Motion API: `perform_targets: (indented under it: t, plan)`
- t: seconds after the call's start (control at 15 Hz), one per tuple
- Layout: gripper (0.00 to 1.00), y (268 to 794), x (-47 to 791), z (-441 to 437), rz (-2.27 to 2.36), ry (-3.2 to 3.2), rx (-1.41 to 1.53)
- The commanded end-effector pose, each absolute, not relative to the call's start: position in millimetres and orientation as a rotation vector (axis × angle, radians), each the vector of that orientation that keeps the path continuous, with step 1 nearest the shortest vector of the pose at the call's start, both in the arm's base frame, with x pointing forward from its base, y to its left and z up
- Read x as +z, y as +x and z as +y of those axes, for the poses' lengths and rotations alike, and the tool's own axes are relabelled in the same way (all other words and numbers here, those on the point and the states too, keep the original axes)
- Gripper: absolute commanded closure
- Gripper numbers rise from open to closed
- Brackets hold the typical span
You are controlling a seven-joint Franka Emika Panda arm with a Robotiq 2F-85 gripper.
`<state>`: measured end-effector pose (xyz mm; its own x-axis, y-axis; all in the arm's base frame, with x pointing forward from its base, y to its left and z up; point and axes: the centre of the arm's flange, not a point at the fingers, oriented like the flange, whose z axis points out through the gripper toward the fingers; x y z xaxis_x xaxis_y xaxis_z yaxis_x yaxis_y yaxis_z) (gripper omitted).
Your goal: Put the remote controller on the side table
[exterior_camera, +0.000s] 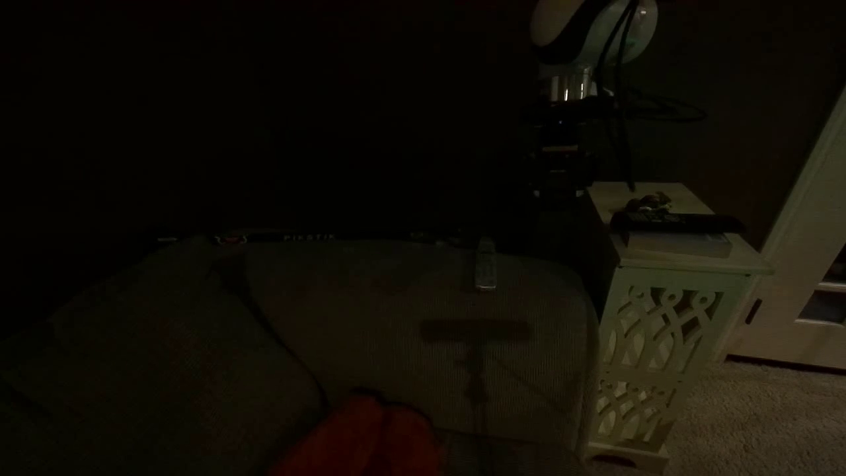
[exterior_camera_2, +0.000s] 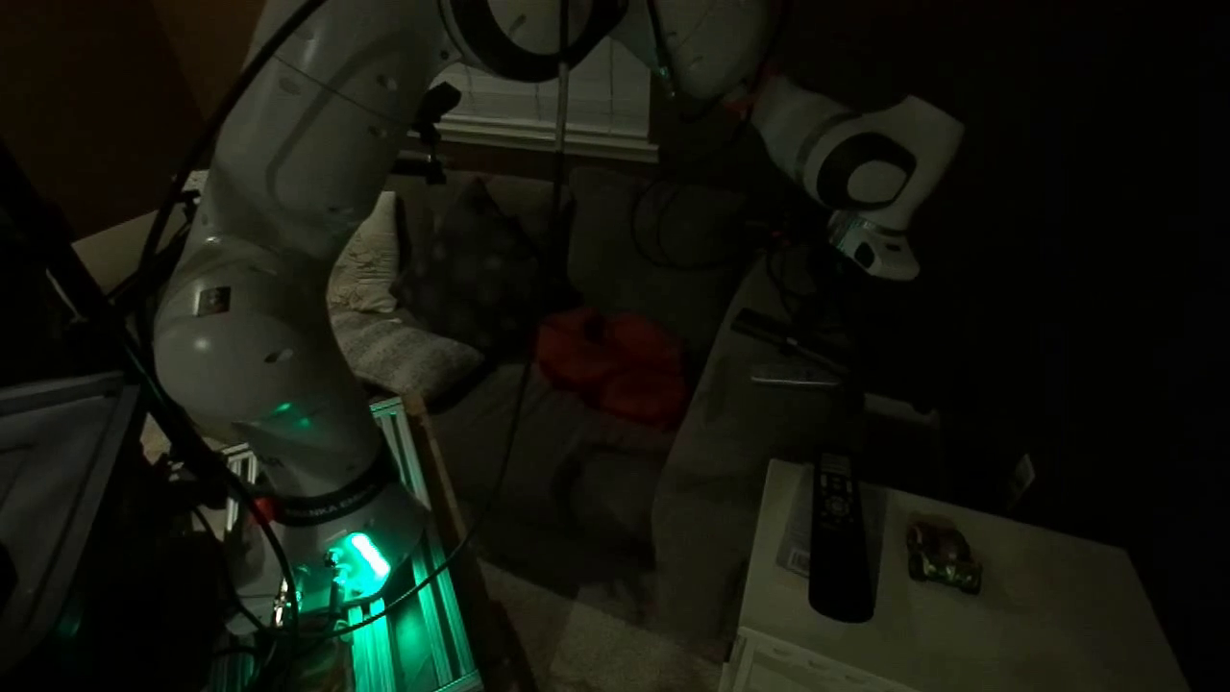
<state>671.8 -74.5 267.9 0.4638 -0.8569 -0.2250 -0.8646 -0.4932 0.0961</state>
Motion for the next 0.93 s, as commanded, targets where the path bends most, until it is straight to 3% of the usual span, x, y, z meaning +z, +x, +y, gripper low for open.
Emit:
perform_targets:
  t: [0.0, 0.4, 0.87]
  plan:
    - [0.72, 728, 263, -89, 1.815, -2.495, 0.304]
    - [0.72, 782, 256, -159, 2.087, -2.194, 0.096]
    - [0.72, 783, 255, -267, 2.412, -1.827, -0.171]
